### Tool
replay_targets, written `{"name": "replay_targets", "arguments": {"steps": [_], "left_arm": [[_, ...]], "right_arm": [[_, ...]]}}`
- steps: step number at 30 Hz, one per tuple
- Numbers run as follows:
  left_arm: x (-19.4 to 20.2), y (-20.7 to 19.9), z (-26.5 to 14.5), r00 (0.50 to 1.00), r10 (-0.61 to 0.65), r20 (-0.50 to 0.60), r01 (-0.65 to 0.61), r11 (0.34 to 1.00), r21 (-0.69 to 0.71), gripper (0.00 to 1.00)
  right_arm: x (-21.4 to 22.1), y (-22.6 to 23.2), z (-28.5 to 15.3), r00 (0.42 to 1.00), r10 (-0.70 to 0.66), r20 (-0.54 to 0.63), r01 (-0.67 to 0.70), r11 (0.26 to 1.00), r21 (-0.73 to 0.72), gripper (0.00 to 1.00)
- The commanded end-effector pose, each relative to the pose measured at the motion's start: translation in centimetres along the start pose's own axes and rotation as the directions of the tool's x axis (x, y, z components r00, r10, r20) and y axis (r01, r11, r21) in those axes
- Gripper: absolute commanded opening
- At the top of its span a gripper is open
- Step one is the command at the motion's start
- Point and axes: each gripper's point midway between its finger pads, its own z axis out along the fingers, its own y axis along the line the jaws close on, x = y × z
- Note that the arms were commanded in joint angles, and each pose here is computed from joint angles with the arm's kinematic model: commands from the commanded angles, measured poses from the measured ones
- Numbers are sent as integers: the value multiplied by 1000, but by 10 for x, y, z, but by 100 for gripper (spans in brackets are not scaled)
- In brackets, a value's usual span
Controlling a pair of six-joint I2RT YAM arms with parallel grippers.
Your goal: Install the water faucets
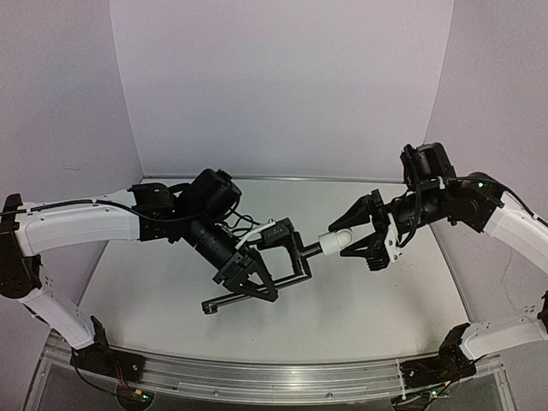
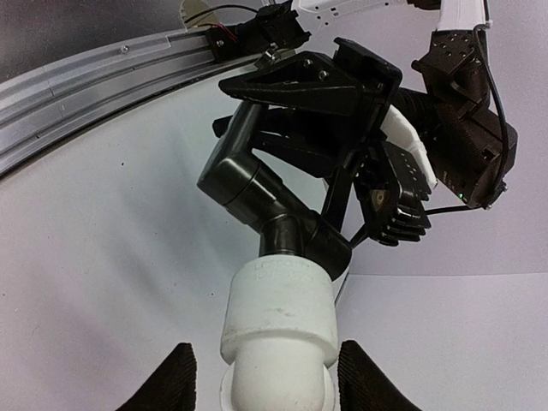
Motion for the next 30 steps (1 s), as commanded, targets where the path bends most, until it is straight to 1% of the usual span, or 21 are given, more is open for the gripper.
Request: {"name": "replay_targets", "arguments": {"steps": [1,5,10,14,17,20,21,22,23,25,27,30], "left_arm": [[-36,-27,-18,974,193,117,-195,981,4,0],[-37,-22,-24,957,248,150,-240,968,-67,0],[-43,-17,-32,928,325,184,-298,941,-160,0],[-47,-7,-35,908,374,187,-321,910,-264,0],[-49,3,-38,889,427,164,-343,859,-380,0],[-53,19,-40,864,494,103,-371,761,-533,0],[-53,21,-39,857,509,83,-382,734,-561,0],[-55,27,-40,848,528,54,-391,691,-607,0],[-55,30,-41,841,540,33,-399,660,-637,0],[-58,34,-44,823,569,2,-410,596,-690,0],[-61,38,-49,809,588,-14,-408,544,-734,0],[-64,37,-54,790,612,-25,-406,491,-771,0]], "right_arm": [[1,-3,2,993,120,-2,-120,993,-5,46],[0,-15,2,965,262,12,-262,965,6,38],[-1,-28,3,895,445,35,-445,895,5,24],[-5,-35,2,842,535,63,-536,844,-3,22],[-10,-39,1,785,613,89,-614,789,-22,21],[-10,-43,4,692,715,100,-714,698,-48,20],[-10,-44,6,667,738,101,-737,673,-56,18],[-8,-46,8,617,781,99,-779,623,-68,16],[-7,-47,10,576,812,95,-809,583,-76,15],[-3,-49,15,476,876,80,-872,482,-93,12],[3,-51,20,394,917,63,-911,399,-102,9],[9,-52,27,259,965,43,-957,262,-123,7]]}}
